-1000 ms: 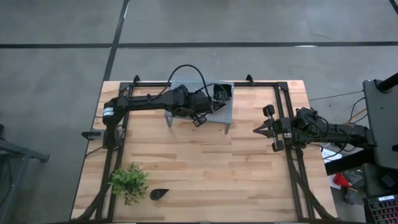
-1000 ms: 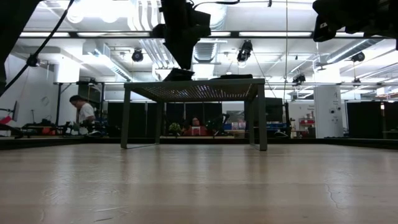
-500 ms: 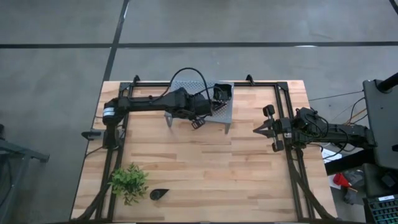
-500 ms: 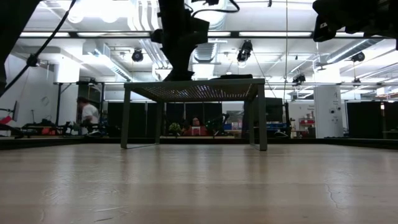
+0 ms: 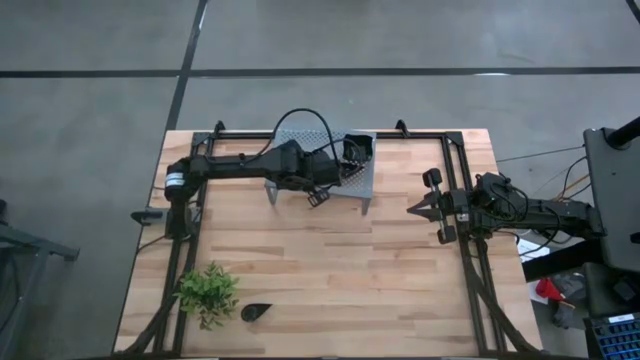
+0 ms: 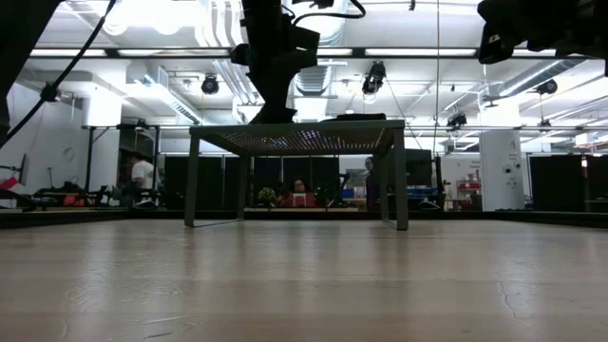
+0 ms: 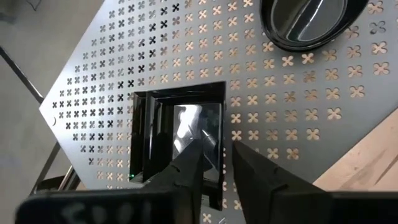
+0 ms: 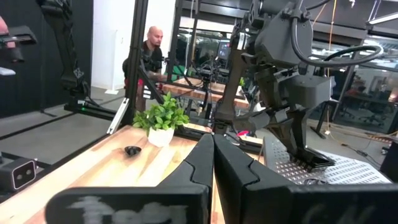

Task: Pick & Place Mini shaped plates
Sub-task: Stack the black square plate on top of the other black square plate on the shelf

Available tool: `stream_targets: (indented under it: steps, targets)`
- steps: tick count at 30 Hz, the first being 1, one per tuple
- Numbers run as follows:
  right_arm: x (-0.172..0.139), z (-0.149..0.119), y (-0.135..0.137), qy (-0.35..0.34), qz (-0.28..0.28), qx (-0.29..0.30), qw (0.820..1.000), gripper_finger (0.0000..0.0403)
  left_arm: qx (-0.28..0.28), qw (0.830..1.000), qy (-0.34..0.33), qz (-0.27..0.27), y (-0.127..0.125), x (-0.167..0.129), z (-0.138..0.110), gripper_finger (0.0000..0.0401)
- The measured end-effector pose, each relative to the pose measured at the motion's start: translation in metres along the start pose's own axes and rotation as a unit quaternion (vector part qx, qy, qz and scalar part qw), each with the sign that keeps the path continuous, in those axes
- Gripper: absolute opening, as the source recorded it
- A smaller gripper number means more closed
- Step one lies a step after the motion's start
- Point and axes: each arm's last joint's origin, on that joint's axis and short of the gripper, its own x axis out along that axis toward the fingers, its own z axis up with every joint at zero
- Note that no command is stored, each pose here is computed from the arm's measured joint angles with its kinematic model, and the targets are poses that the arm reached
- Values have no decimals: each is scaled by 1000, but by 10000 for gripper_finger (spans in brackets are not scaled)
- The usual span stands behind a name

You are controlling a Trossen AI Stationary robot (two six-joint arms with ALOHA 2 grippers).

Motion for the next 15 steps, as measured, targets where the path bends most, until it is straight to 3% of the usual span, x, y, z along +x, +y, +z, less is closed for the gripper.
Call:
stream_targets:
  steps: [9,15]
  targets:
    - [0,0,0,0,0,2,1000,8,1,1000,-3,4,0,0,0,7]
    - [0,0,0,0,0,2,1000,8,12,1000,-14,21,1,-3,1,2]
